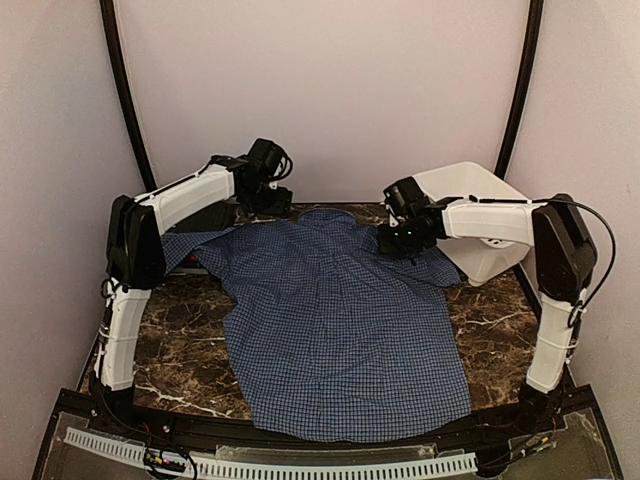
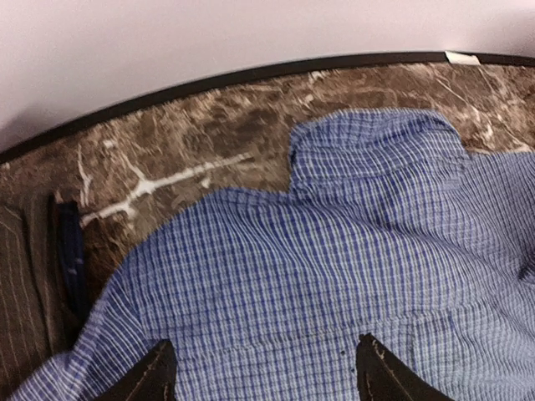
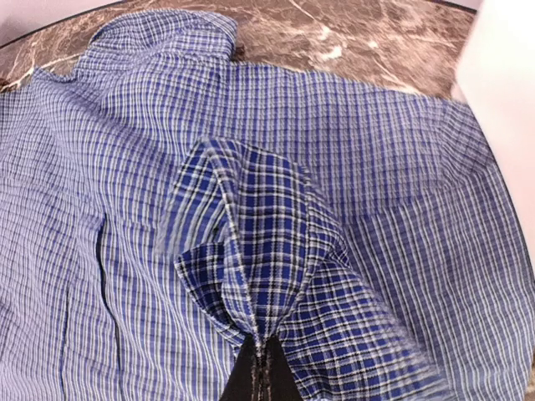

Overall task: Fold and stack the long sleeve shirts
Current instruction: Flatten out the crumpled shirt at the center of the board.

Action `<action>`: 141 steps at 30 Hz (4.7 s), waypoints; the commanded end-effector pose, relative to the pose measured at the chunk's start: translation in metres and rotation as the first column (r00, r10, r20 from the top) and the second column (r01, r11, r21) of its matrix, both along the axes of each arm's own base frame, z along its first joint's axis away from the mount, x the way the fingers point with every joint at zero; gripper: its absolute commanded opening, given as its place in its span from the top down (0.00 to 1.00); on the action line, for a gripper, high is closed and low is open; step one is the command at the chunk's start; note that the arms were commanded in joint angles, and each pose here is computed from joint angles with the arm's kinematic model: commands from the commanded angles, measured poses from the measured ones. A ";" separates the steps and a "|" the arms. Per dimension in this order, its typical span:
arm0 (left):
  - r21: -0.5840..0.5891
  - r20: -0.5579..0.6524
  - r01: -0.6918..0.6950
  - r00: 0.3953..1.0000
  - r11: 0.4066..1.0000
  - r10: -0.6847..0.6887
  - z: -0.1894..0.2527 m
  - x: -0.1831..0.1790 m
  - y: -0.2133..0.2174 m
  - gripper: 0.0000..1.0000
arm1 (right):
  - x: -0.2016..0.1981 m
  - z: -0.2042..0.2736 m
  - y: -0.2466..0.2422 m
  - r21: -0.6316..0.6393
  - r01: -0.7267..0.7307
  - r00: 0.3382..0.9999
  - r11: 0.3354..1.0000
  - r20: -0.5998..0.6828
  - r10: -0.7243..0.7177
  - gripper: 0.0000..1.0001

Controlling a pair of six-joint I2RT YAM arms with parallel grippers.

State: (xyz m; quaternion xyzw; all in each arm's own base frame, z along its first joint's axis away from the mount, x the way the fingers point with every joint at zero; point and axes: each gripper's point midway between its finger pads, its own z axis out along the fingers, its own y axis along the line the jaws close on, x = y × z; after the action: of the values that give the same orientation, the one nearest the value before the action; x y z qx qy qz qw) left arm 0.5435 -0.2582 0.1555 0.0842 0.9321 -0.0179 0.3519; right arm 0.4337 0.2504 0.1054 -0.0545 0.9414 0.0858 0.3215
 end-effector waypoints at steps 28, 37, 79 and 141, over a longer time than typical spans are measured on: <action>-0.334 -0.420 -0.204 0.906 0.920 0.048 -0.046 -0.262 0.065 0.34 | 0.055 -0.052 -0.019 -0.081 0.025 0.999 0.996 -0.029 -0.027 1.00; -0.373 -0.568 -0.233 0.823 0.898 -0.022 -0.078 -0.352 0.064 0.40 | 0.029 -0.005 0.007 -0.067 -0.052 0.997 0.996 0.046 0.055 1.00; -0.329 -0.375 0.185 0.874 0.926 -0.308 -0.050 -0.270 -0.089 0.94 | -0.088 -0.104 -0.003 -0.079 -0.166 0.971 0.983 -0.186 0.149 1.00; -0.321 -0.583 0.141 0.750 0.936 -0.313 -0.121 -0.328 -0.096 0.57 | -0.083 -0.102 -0.003 -0.124 -0.197 0.966 0.973 -0.197 0.170 1.00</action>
State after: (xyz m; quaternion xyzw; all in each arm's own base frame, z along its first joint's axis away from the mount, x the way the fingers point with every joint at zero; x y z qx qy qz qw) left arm 0.2169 -0.3537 0.0361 0.1300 0.9653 -0.2251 0.0240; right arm 0.3631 0.2550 0.0241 -0.1471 0.9532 0.0749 0.2532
